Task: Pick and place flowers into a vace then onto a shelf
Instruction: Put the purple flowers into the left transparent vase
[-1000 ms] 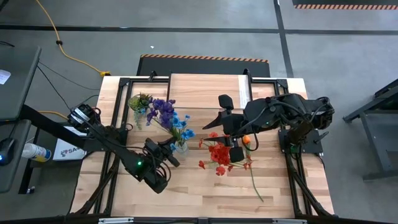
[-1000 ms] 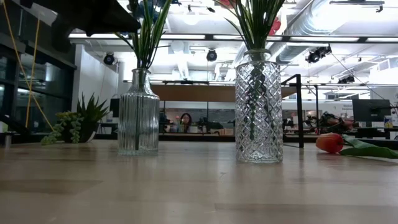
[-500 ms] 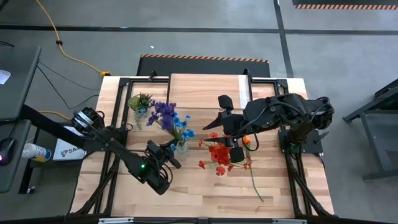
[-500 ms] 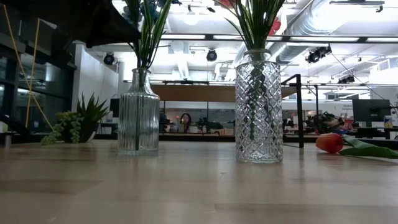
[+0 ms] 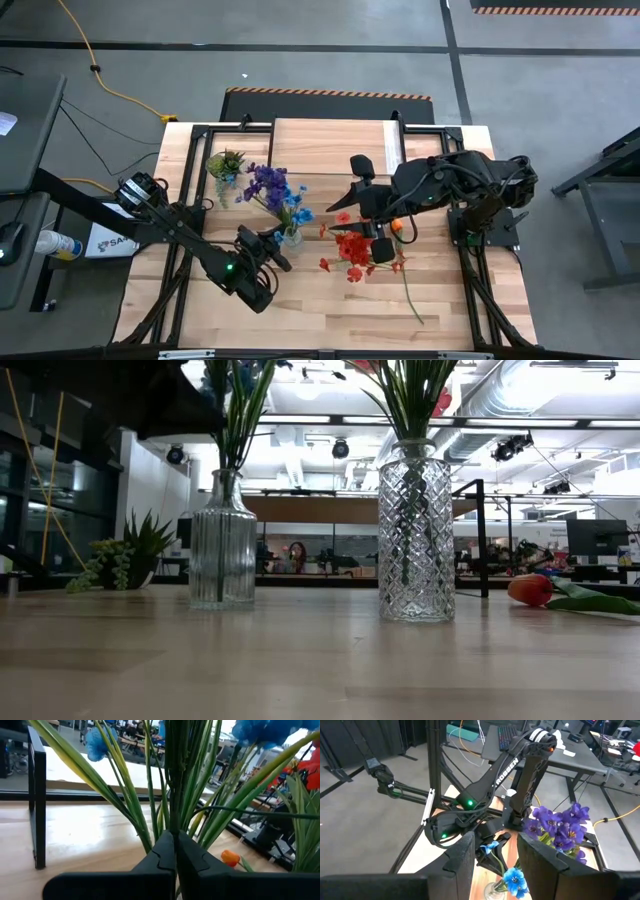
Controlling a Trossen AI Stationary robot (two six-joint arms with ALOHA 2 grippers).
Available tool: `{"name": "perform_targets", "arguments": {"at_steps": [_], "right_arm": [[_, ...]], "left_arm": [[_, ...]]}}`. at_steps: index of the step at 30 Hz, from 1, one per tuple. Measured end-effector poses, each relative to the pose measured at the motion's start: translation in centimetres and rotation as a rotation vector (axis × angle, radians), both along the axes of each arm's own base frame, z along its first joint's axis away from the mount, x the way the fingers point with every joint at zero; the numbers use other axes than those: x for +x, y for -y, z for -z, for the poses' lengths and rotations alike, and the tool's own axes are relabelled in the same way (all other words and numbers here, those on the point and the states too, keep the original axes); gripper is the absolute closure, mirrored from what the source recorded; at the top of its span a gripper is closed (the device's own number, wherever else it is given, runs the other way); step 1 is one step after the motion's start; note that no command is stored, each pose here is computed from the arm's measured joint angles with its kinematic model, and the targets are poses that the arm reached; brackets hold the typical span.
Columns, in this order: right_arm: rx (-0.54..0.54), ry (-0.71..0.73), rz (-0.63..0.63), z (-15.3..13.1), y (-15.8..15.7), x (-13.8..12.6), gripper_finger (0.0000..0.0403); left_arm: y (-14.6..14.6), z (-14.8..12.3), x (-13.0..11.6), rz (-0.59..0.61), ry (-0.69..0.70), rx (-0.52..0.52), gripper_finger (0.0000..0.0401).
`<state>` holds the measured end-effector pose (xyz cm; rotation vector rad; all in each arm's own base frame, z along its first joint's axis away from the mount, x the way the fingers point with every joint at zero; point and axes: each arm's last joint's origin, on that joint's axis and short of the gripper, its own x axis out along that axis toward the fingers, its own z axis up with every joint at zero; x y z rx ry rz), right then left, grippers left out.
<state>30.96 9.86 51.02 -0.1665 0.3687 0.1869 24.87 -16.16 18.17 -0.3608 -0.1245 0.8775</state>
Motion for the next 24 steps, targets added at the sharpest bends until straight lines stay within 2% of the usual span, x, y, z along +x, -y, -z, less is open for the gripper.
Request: {"name": "perform_targets", "arguments": {"at_steps": [10, 24], "right_arm": [[0.001, 0.005, 0.000, -0.05, -0.01, 0.02, 0.0263], [0.004, 0.014, 0.000, -0.13, -0.02, 0.05, 0.0263]], "left_arm": [[0.02, 0.14, 0.01, 0.017, -0.048, -0.009, 0.0369], [0.07, 0.05, 0.09, -0.016, 0.017, 0.038, 0.0369]]}}
